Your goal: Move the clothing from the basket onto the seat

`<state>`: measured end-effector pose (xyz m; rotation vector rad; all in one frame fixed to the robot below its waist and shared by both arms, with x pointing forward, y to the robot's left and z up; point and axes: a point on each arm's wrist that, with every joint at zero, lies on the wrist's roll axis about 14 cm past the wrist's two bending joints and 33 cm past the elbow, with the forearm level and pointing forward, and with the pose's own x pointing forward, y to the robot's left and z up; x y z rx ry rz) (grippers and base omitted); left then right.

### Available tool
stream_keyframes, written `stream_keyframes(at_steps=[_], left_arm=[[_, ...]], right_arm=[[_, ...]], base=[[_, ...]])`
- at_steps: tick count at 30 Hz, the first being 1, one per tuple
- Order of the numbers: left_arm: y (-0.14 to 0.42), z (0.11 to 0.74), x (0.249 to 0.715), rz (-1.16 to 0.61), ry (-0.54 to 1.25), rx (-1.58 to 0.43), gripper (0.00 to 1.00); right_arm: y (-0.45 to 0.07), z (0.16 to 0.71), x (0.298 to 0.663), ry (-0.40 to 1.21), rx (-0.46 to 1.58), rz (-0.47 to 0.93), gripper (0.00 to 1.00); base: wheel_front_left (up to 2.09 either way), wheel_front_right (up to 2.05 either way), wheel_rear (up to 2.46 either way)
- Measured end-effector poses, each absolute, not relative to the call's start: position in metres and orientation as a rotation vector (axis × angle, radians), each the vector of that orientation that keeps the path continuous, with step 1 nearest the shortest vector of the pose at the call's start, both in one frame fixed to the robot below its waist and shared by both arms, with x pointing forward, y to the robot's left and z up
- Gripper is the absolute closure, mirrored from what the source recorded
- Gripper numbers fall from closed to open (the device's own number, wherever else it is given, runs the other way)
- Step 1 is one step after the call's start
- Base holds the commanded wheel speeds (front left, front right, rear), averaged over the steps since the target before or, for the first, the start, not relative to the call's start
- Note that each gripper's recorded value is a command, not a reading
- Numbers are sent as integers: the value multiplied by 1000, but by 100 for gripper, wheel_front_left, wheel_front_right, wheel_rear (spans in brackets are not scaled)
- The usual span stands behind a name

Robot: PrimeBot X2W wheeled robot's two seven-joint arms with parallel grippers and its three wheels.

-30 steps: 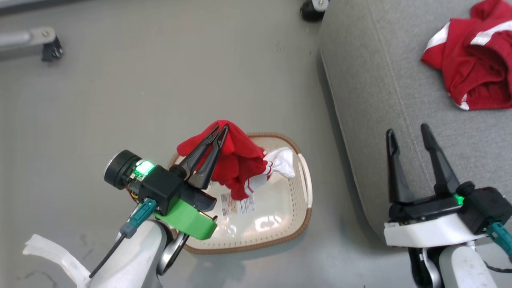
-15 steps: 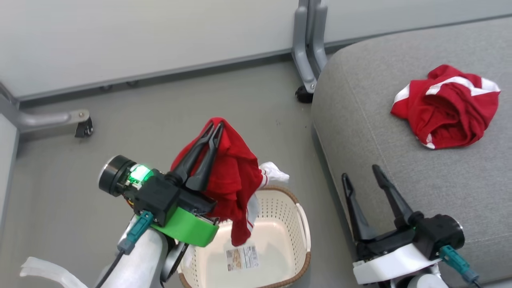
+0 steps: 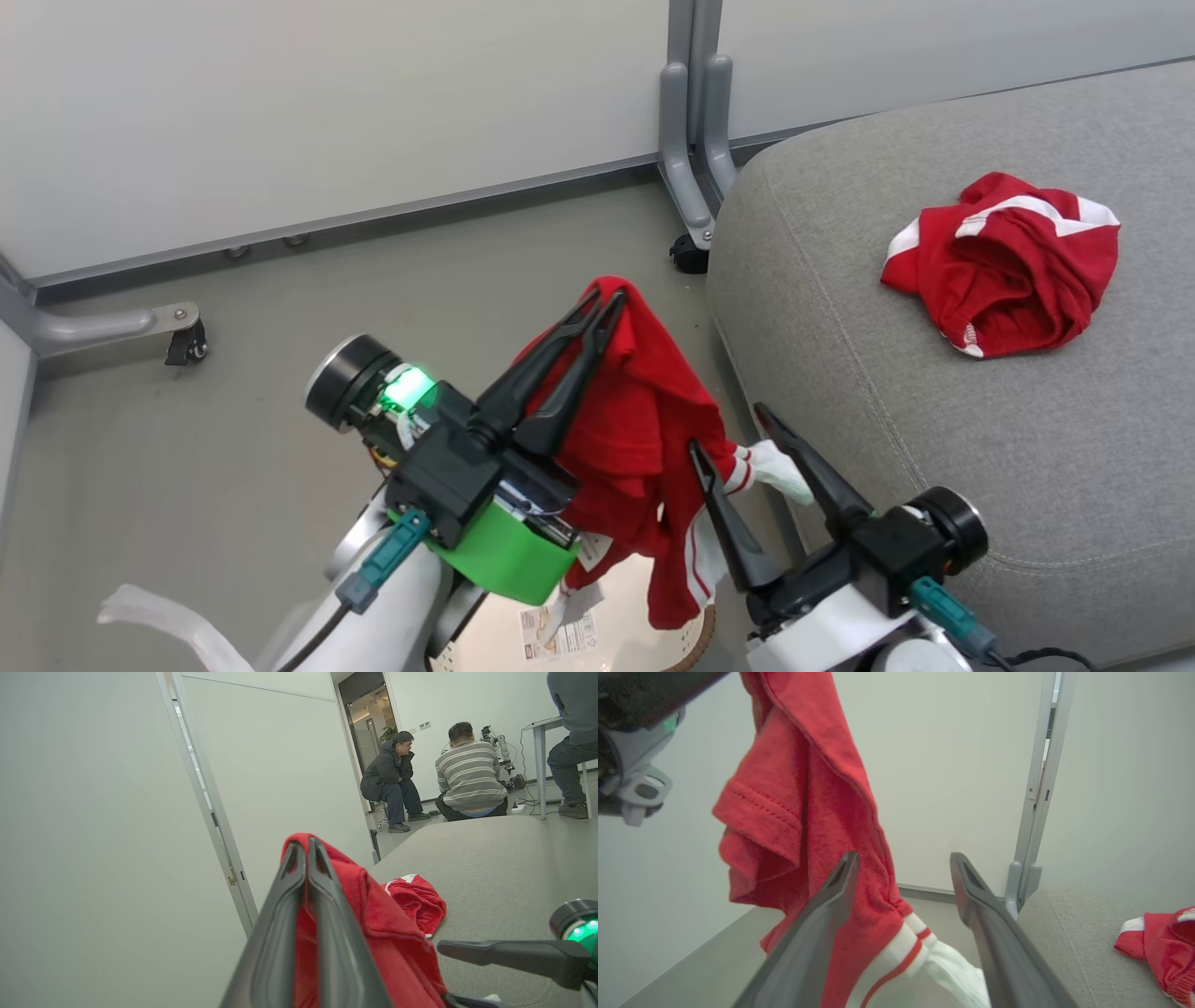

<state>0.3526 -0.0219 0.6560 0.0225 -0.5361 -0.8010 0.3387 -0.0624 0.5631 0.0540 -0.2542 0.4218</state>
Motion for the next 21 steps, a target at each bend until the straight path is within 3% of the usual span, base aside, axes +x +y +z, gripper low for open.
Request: stream_keyframes(at_steps=[12,13,14,16,21], left_arm=[[-41,650,339,-905,-530,70,100],[-41,648,339,-907,-523,69,100],[-41,646,339,-910,-515,69,100],[-41,643,339,-914,-506,71,100],[-34,628,344,-910,-458,88,100]], right_arm=[[-31,557,347,-229,62,526,0],[-29,557,347,-227,62,533,14],[-27,556,348,-225,64,539,56],[-24,555,348,-222,65,548,100],[-19,554,351,-217,72,562,100]], base=[[0,0,0],[0,0,0],[0,0,0],[0,0,0],[0,0,0]])
